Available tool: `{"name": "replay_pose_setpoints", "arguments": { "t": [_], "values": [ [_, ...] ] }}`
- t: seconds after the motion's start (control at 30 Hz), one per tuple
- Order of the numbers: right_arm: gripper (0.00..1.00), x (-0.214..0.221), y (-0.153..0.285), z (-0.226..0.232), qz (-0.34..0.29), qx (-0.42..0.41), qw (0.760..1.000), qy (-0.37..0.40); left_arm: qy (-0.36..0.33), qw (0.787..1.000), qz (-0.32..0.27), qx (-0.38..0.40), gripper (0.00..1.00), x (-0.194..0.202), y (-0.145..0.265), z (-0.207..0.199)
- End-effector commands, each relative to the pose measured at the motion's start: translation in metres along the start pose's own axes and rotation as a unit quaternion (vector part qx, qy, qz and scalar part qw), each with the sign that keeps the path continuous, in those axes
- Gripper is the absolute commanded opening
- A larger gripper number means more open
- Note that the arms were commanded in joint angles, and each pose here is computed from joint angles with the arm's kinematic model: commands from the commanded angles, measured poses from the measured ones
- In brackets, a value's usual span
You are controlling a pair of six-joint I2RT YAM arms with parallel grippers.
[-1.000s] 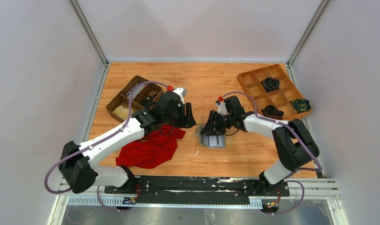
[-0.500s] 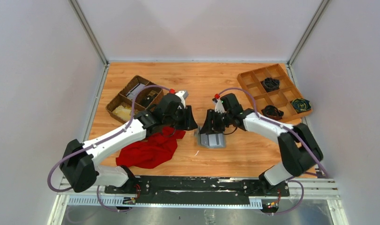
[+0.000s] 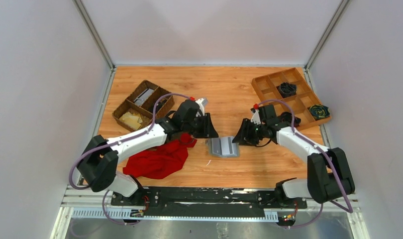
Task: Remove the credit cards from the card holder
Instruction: Open the card holder at the center of the board.
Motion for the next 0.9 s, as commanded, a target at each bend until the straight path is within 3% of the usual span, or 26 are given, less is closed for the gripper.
{"name": "replay_pose_setpoints", "arguments": {
  "t": [0.0,0.4,0.87],
  "values": [
    [0.47,0.005,-0.004,-0.004,0.035,-0.016,0.999,0.002,-0.006,1.0,0.01,0.013,0.36,0.002,-0.006,-0.002],
    [0.47,0.009,-0.022,-0.011,0.075,-0.036,0.997,-0.009,-0.007,0.997,0.073,-0.04,0.34,0.038,-0.024,0.03],
    [0.47,0.016,-0.03,-0.008,0.105,-0.066,0.992,-0.009,-0.006,0.995,0.078,-0.056,0.34,0.046,-0.029,0.038]
  ]
}}
Point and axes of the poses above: each gripper's point midway between its finger pads, its own y axis back along the fingers, its own z axis along the line the jaws close on, x = y × z, the point moved 8 cm from there along y, back along the fingers, and after that the axes turned 12 degrees about -y, right-handed, at the moved point
